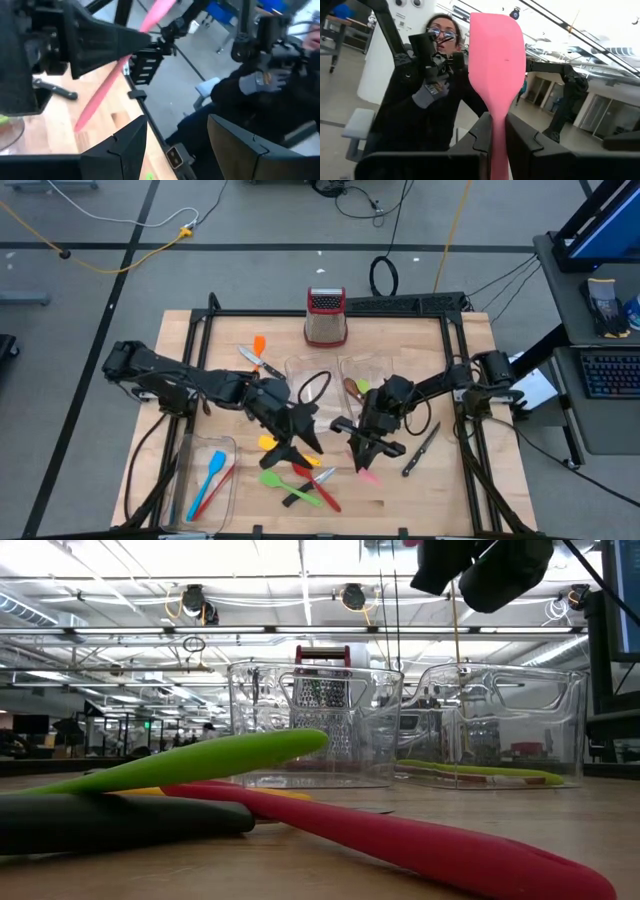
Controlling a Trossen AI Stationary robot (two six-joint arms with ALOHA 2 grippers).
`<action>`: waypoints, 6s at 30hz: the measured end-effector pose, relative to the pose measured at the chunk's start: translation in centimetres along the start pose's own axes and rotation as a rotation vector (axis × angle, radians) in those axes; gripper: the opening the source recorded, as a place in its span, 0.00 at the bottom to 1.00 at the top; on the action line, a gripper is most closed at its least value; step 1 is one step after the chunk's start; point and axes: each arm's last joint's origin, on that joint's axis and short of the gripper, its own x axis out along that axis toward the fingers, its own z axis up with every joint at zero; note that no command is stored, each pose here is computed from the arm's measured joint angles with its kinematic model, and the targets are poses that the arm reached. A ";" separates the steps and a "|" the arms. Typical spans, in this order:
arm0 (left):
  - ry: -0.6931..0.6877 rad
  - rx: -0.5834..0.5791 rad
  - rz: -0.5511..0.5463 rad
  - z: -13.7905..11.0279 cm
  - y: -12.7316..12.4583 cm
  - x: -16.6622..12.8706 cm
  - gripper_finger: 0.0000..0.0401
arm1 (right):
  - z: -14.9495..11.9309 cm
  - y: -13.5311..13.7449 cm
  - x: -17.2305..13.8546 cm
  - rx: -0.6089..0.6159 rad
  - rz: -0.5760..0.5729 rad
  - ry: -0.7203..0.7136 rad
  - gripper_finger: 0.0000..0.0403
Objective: Pick & Place Kitchen Items
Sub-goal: Put the pink spatula into the left transparent bin
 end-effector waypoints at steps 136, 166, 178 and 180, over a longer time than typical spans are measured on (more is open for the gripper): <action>-0.031 0.386 0.364 -2.2 -7.8 2.4 0.00 | -1.5 -3.4 0.5 0.452 -0.388 0.150 0.24; -0.334 -0.274 0.784 -2.5 -12.0 -7.5 0.00 | -3.1 -3.5 -0.8 0.436 -0.616 0.350 0.30; -0.175 -0.846 0.795 -5.5 -11.3 -11.7 0.00 | -0.4 -3.1 -1.1 0.307 -0.572 0.468 0.28; -0.137 -0.945 0.810 -6.0 -11.2 -12.1 0.00 | 0.3 -2.9 -1.2 0.307 -0.565 0.486 0.28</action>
